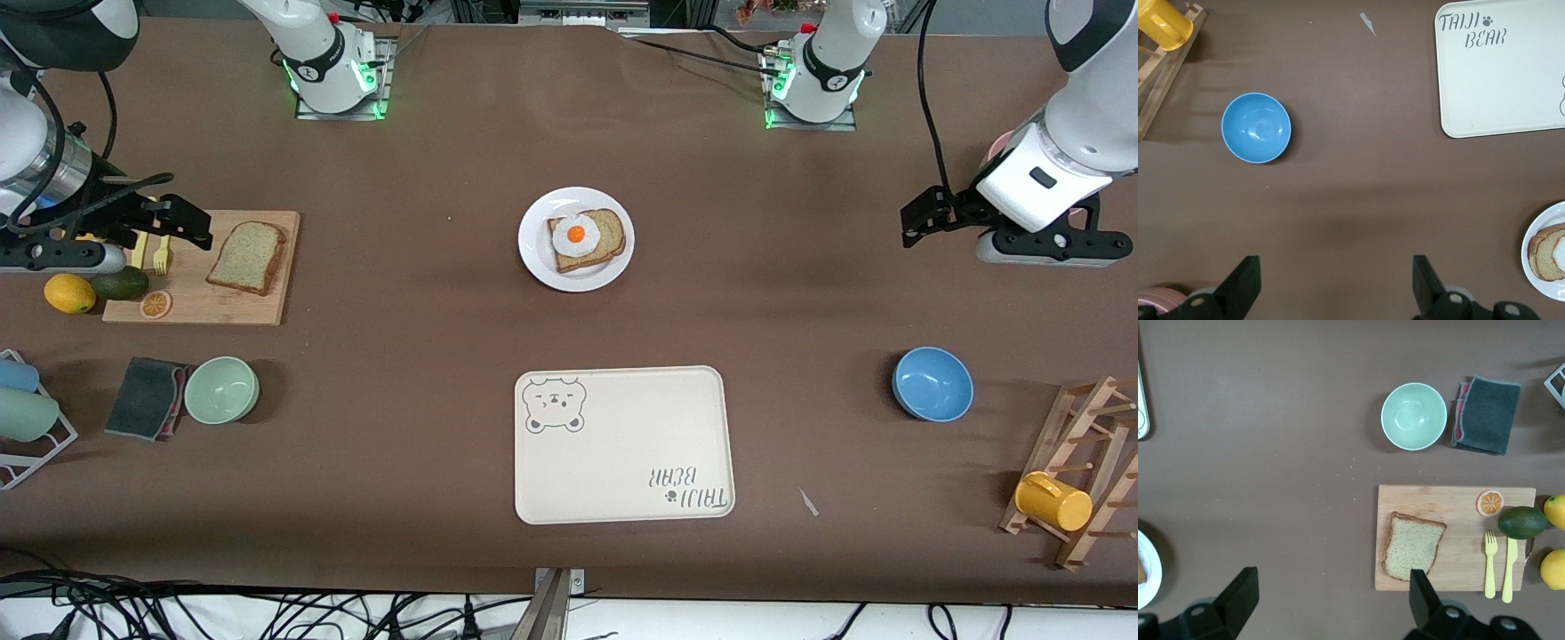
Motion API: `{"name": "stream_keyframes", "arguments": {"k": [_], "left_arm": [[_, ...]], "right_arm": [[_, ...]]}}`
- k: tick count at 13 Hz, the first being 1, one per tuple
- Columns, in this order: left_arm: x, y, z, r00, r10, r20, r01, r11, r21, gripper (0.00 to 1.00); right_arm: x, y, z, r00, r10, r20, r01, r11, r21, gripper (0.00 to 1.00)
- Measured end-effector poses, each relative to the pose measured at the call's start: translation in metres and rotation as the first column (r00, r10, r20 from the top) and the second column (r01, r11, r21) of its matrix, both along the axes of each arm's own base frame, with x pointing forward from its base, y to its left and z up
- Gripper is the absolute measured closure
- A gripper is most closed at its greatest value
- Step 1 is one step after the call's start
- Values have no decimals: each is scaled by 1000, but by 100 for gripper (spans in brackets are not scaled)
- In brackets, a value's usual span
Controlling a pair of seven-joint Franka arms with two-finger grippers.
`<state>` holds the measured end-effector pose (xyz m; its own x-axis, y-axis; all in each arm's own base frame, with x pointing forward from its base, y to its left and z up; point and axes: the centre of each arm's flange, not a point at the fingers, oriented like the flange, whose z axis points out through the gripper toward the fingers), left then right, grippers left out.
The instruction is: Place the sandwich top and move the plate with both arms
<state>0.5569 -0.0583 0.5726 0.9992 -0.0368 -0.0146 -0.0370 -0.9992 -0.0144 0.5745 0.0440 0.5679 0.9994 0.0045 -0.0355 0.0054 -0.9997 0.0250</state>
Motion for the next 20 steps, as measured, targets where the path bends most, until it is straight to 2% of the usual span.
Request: {"name": "stream_keyframes", "arguments": {"k": [14, 20], "left_arm": [[0, 0, 0, 1000, 0, -2, 0, 1000, 0, 0], [0, 0, 0, 1000, 0, -2, 0, 1000, 0, 0]], "right_arm": [[0, 0, 0, 1000, 0, 0, 0, 1000, 0, 0], [2, 0, -18, 1000, 0, -19, 0, 1000, -1, 0]]}}
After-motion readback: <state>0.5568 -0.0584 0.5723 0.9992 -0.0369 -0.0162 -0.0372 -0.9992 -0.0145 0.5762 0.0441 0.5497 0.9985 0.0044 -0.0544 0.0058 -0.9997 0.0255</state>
